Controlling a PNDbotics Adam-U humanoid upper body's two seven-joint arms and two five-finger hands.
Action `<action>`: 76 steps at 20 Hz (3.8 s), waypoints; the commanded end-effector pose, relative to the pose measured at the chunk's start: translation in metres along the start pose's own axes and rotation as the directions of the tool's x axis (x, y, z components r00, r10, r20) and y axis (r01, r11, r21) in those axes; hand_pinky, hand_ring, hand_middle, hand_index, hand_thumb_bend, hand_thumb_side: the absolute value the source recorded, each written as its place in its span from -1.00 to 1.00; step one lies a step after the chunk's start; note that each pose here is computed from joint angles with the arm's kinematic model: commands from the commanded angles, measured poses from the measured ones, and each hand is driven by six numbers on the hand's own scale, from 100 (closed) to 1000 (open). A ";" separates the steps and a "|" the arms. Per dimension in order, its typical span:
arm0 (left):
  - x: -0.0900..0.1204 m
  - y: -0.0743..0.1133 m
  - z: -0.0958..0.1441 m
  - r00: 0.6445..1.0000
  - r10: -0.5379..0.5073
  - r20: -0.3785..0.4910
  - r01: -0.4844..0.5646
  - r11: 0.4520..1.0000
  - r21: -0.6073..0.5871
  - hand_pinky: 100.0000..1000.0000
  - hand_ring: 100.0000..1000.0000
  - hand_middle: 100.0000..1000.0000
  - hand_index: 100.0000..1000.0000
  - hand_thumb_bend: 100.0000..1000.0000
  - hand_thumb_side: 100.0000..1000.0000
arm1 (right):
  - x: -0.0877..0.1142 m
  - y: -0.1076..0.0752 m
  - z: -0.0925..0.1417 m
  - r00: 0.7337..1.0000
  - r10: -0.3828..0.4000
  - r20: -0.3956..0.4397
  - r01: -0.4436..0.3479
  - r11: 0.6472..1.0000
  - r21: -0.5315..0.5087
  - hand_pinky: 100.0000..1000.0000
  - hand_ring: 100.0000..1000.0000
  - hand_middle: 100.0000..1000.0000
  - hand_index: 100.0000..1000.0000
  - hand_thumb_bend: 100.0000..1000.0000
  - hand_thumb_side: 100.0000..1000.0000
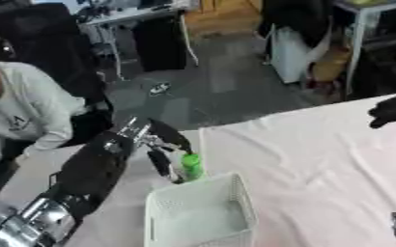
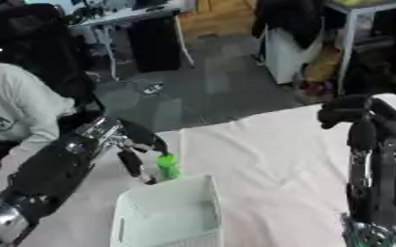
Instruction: Pick up objects on the table and place them in the box.
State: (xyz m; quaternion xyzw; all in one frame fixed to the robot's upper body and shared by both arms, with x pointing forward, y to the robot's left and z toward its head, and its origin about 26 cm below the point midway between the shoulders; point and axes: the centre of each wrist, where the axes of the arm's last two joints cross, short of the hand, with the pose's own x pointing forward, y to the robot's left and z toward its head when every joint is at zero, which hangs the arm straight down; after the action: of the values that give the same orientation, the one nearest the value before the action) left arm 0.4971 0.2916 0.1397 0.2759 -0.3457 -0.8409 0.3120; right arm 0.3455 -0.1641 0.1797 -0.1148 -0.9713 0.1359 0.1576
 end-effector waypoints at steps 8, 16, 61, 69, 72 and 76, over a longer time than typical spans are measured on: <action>-0.017 0.030 0.027 0.991 -0.081 0.109 0.096 0.985 -0.144 1.00 1.00 1.00 1.00 0.36 0.65 | 0.003 -0.002 -0.007 1.000 0.005 0.028 -0.005 1.000 -0.009 -0.35 -0.07 -0.01 0.01 -1.00 1.00; -0.013 0.020 0.018 0.997 -0.039 0.073 0.050 0.985 -0.162 1.00 1.00 1.00 1.00 0.34 0.68 | 0.008 0.003 -0.014 0.999 -0.019 0.047 0.020 0.999 -0.029 -0.35 -0.07 -0.01 0.01 -1.00 1.00; -0.003 -0.008 0.001 0.999 0.022 0.039 -0.020 0.998 -0.055 -1.00 -1.00 -0.68 -0.24 -0.96 0.55 | 0.014 0.009 -0.022 0.996 -0.053 0.077 0.054 0.998 -0.017 -0.35 -0.07 -0.01 0.01 -1.00 1.00; -0.007 -0.009 0.004 0.999 0.038 0.024 -0.039 0.999 0.012 -1.00 -1.00 -0.88 -0.34 -0.97 0.49 | 0.013 0.009 -0.021 0.996 -0.048 0.075 0.049 0.999 -0.018 -0.35 -0.07 -0.01 0.01 -1.00 1.00; -0.012 -0.002 0.011 0.999 0.044 0.006 -0.044 0.998 0.045 -1.00 -1.00 -0.90 -0.36 -0.99 0.46 | 0.012 0.007 -0.020 0.997 -0.041 0.071 0.043 0.999 -0.018 -0.35 -0.07 -0.01 0.01 -1.00 1.00; -0.017 0.010 0.022 0.999 0.049 -0.011 -0.047 0.992 0.113 -1.00 -1.00 -0.90 -0.37 -1.00 0.43 | 0.011 0.006 -0.019 0.997 -0.034 0.066 0.035 0.999 -0.016 -0.35 -0.07 -0.01 0.01 -1.00 1.00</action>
State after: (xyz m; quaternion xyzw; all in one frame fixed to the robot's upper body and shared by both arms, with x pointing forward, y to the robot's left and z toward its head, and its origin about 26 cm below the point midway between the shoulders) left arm 0.4954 0.2923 0.1387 0.2661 -0.3929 -0.8187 0.3234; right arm 0.3444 -0.1518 0.1902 -0.0932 -0.9767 0.1330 0.1405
